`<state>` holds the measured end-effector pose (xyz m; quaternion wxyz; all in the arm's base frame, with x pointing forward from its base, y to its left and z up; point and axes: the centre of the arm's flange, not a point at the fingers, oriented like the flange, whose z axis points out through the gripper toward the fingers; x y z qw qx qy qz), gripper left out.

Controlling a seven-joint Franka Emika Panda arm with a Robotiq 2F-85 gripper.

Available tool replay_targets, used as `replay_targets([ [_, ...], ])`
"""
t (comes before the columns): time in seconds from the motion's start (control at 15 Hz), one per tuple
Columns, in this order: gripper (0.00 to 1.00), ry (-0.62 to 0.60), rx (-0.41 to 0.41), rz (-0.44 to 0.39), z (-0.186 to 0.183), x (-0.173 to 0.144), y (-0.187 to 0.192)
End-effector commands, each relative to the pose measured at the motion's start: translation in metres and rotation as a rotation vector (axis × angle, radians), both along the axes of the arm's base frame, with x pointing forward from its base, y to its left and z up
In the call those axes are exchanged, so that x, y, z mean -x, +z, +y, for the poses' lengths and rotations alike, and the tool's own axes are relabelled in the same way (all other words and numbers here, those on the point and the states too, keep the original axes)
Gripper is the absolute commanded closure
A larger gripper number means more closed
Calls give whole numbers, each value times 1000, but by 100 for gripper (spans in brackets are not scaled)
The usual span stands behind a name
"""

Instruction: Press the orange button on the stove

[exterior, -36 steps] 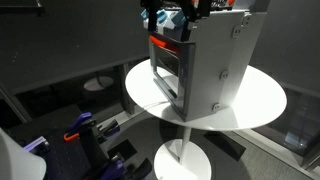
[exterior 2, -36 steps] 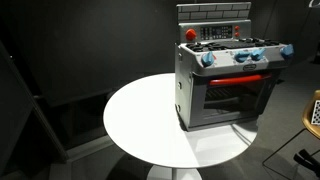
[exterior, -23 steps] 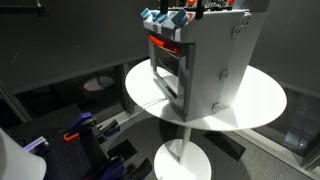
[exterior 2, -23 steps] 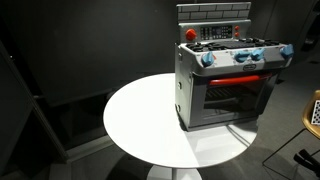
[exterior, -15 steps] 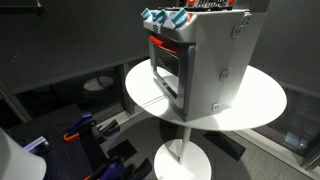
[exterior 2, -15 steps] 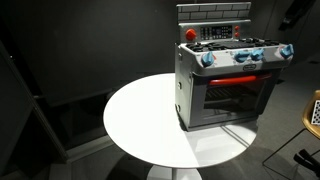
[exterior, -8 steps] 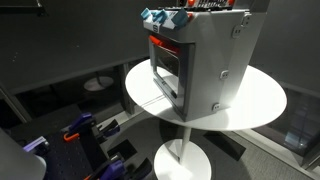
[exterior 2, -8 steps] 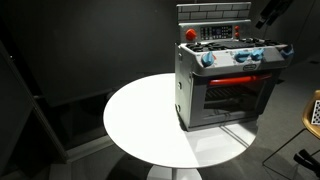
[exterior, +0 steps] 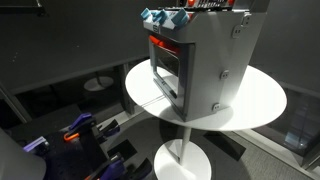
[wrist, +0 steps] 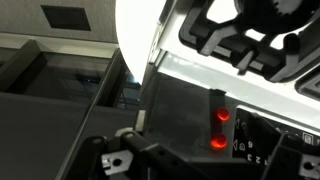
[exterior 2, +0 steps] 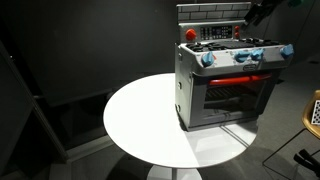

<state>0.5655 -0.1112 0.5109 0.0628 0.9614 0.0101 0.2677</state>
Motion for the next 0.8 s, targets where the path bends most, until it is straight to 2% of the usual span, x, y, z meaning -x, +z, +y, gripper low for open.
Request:
replay_targets([
  [0.0, 0, -33, 21, -27, -2, -21, 5],
  [0.4, 0, -61, 12, -32, -7, -28, 5],
  [0.73, 0, -63, -1, -27, -5, -21, 7],
])
